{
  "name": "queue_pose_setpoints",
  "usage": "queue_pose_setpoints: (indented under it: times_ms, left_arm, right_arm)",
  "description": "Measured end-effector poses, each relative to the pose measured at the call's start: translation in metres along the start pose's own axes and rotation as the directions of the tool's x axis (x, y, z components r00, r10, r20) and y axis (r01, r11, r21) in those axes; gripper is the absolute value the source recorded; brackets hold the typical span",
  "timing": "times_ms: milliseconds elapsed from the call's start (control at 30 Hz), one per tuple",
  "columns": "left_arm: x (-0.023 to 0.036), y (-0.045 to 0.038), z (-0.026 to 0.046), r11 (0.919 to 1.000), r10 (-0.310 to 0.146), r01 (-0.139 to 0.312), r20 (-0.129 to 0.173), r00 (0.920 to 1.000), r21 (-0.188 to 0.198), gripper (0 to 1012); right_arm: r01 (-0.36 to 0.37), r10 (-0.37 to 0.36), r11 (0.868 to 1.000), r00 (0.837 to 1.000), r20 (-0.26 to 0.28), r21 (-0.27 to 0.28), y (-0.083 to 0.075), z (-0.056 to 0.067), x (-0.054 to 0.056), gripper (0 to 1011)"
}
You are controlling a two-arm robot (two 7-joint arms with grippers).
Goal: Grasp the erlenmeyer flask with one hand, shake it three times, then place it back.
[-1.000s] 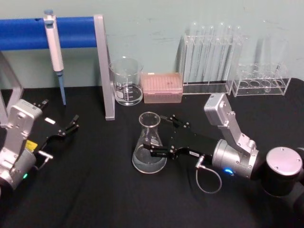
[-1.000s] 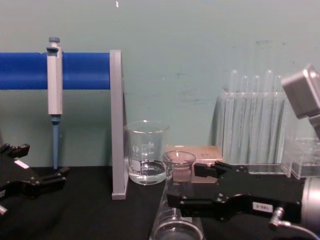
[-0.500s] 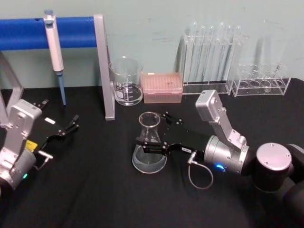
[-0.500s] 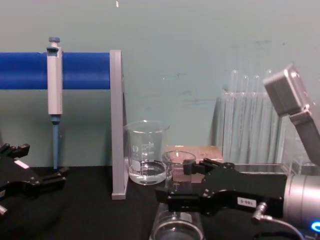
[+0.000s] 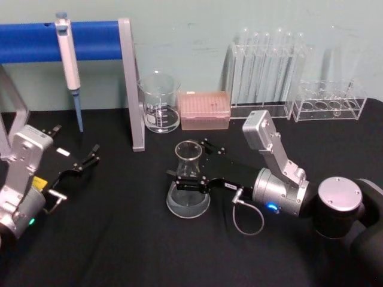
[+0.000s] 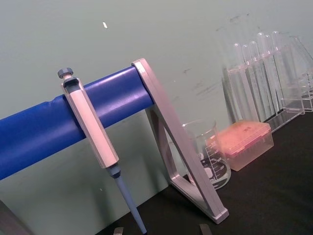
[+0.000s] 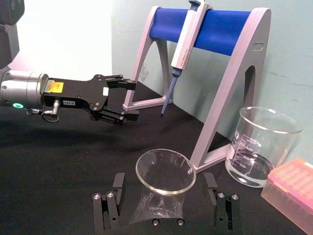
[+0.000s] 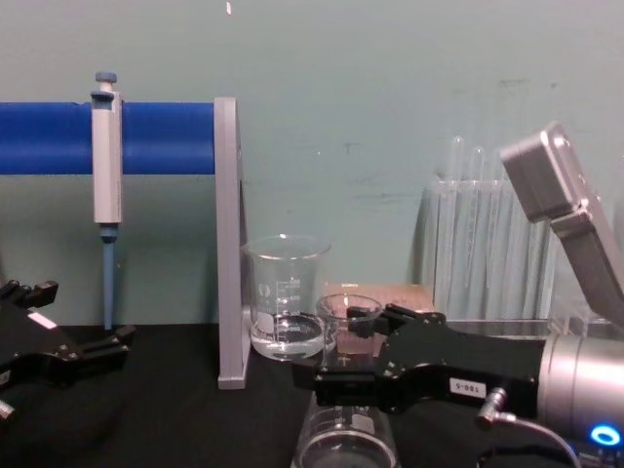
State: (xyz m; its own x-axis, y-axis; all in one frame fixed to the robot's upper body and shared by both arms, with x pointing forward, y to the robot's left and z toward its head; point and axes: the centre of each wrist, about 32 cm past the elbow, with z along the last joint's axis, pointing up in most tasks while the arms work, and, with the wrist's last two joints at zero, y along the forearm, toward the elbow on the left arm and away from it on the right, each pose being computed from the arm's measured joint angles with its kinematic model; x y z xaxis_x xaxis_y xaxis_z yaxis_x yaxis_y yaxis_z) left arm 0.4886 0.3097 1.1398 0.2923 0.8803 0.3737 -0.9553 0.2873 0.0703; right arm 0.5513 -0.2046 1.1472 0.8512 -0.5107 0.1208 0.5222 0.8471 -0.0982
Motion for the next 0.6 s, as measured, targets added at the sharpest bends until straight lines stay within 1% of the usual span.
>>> queue_pose_setpoints:
  times_ms: [600]
  left_arm:
    - [0.0, 0.0, 0.0, 1.0, 0.0, 0.0, 0.0, 1.0, 0.0, 1001]
  right_arm:
    - [-0.002, 0.002, 1.0, 1.0, -0.012, 0.0, 0.0029, -0.0009, 0.0003, 1000]
